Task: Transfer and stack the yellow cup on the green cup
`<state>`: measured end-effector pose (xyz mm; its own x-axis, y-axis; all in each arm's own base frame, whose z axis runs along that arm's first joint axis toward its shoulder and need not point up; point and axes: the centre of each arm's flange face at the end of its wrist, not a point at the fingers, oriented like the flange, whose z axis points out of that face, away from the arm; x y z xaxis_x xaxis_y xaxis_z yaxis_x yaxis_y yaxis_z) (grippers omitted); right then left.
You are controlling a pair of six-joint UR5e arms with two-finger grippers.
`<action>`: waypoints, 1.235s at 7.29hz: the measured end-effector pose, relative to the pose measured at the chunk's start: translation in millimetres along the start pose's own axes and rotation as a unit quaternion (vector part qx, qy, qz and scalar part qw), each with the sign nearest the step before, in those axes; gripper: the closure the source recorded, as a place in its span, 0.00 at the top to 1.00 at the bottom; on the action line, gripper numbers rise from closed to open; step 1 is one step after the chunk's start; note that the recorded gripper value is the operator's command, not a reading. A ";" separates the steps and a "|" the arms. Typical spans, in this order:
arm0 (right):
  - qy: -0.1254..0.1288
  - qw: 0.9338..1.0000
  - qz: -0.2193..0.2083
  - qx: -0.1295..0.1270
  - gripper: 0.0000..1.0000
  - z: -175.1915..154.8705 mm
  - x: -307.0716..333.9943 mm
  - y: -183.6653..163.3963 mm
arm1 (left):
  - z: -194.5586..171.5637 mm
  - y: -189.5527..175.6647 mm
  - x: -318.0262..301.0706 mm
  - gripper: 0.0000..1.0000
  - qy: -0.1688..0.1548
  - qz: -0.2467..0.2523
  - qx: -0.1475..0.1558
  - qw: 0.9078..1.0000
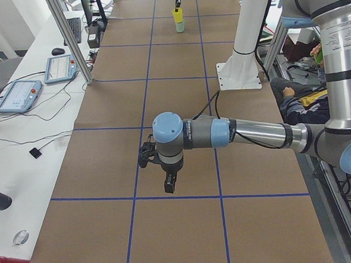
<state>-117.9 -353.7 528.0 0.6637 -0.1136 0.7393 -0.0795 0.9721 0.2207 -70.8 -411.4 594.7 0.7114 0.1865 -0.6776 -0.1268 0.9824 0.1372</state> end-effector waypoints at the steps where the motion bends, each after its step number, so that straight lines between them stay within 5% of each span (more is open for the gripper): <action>1: 0.001 1.000 0.000 -0.001 0.00 0.8 0.2 0.9 | -0.2 -0.3 0.2 1.00 0.000 0.001 0.001 1.000; 9: 0.004 1.000 -0.004 -0.017 0.00 8.7 1.3 11.8 | 0.3 -0.5 -0.4 1.00 0.000 0.001 0.002 1.000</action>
<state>-124.5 -344.2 537.0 0.6703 -0.1188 0.7325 -0.0493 0.9778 0.2037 -70.8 -412.0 595.2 0.7114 0.1894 -0.6768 -0.1268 0.9818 0.1414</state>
